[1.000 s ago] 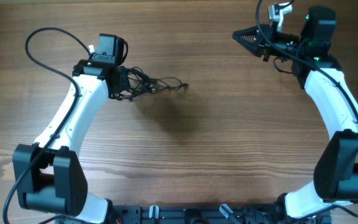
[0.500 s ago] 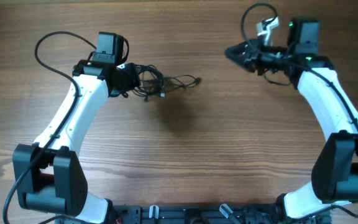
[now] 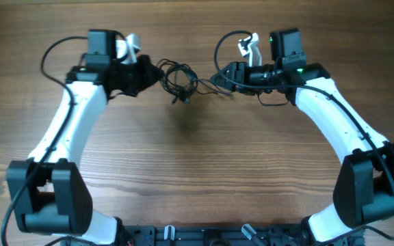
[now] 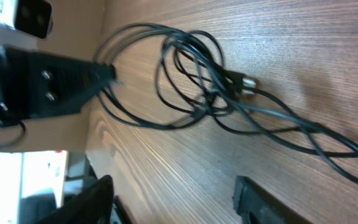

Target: Untangle cables

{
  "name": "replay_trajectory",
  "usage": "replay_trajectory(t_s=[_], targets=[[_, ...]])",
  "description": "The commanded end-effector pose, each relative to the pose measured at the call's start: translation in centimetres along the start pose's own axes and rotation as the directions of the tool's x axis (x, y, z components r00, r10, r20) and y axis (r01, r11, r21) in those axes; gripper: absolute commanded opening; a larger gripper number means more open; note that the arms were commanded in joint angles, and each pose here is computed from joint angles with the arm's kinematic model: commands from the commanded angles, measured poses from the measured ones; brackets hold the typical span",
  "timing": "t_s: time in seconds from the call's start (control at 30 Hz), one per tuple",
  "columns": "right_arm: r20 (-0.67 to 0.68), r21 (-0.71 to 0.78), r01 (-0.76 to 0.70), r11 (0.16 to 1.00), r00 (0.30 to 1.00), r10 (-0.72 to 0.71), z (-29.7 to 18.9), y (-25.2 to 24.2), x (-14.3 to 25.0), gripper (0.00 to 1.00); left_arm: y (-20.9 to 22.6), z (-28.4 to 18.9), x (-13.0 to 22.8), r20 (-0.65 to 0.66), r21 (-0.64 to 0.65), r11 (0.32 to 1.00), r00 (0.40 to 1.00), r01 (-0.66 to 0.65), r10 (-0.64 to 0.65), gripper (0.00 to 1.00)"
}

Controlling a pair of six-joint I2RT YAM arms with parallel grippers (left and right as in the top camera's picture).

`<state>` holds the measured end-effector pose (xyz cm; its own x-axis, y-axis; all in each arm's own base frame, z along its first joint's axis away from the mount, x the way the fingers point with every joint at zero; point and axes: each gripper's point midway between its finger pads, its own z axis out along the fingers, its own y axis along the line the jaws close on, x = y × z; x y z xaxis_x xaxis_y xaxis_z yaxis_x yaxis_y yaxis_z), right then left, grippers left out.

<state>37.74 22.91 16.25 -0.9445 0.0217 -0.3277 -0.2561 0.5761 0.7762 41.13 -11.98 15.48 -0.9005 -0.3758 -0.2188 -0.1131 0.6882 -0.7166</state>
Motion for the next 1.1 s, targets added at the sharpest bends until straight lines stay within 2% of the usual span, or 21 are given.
replay_trajectory(t_s=[0.0, 0.1, 0.2, 0.4, 0.53, 0.7, 0.8, 0.87, 1.0, 1.07], targets=[[0.0, 0.008, 0.083, 0.997, 0.997, -0.083, 0.3, 0.7, 0.1, 0.69, -1.0, -2.2, -0.6, -0.07, 0.166, 0.962, 0.976, 0.217, -0.208, 0.04], [-0.013, -0.002, 0.114, 0.993, 0.993, -0.114, 0.8, 1.3, 0.5, 0.69, -0.9, -3.3, -1.0, -0.098, 0.213, 0.932, 0.955, 0.293, -0.278, 0.04], [-0.019, 0.013, 0.134, 0.991, 0.991, -0.133, 1.4, 1.7, 0.8, 0.69, -1.4, -3.9, -1.2, -0.121, 0.256, 0.916, 0.951, 0.307, -0.285, 0.04], [0.02, 0.204, 0.156, 0.967, 0.986, -0.163, 2.3, -0.4, 0.1, 0.67, -1.9, -4.0, -1.1, -0.134, 0.276, 0.911, 0.951, 0.307, -0.28, 0.04], [0.104, 0.36, 0.058, 0.931, 0.989, -0.102, 1.9, -2.6, -1.1, 0.63, -2.0, -4.1, -1.0, -0.138, 0.287, 0.912, 0.955, 0.293, -0.263, 0.04], [0.166, 0.429, 0.048, 0.902, 0.977, -0.131, 1.2, -3.6, -2.5, 0.59, -3.4, -4.7, -0.2, -0.11, 0.389, 0.92, 0.994, 0.053, -0.011, 0.04], [0.188, 0.461, 0.04, 0.886, 0.972, -0.142, 0.8, -4.1, -3.1, 0.59, -4.2, -5.1, 0.3, -0.07, 0.455, 0.886, 0.988, -0.09, 0.137, 0.04], [0.199, 0.459, 0.037, 0.888, 0.97, -0.143, 0.6, -4.2, -3.4, 0.59, -5.0, -5.7, 0.8, -0.025, 0.513, 0.833, 0.967, -0.207, 0.255, 0.04], [0.152, 0.367, 0.072, 0.927, 0.979, -0.136, 1.1, -2.9, -2.7, 0.6, -5.8, -6.2, 1.4, 0.052, 0.565, 0.748, 0.919, -0.349, 0.39, 0.04], [0.081, 0.264, 0.175, 0.949, 0.976, -0.202, 1.9, -1.1, -1.6, 0.6, -5.9, -6.3, 1.4, 0.078, 0.568, 0.724, 0.902, -0.39, 0.425, 0.04]])
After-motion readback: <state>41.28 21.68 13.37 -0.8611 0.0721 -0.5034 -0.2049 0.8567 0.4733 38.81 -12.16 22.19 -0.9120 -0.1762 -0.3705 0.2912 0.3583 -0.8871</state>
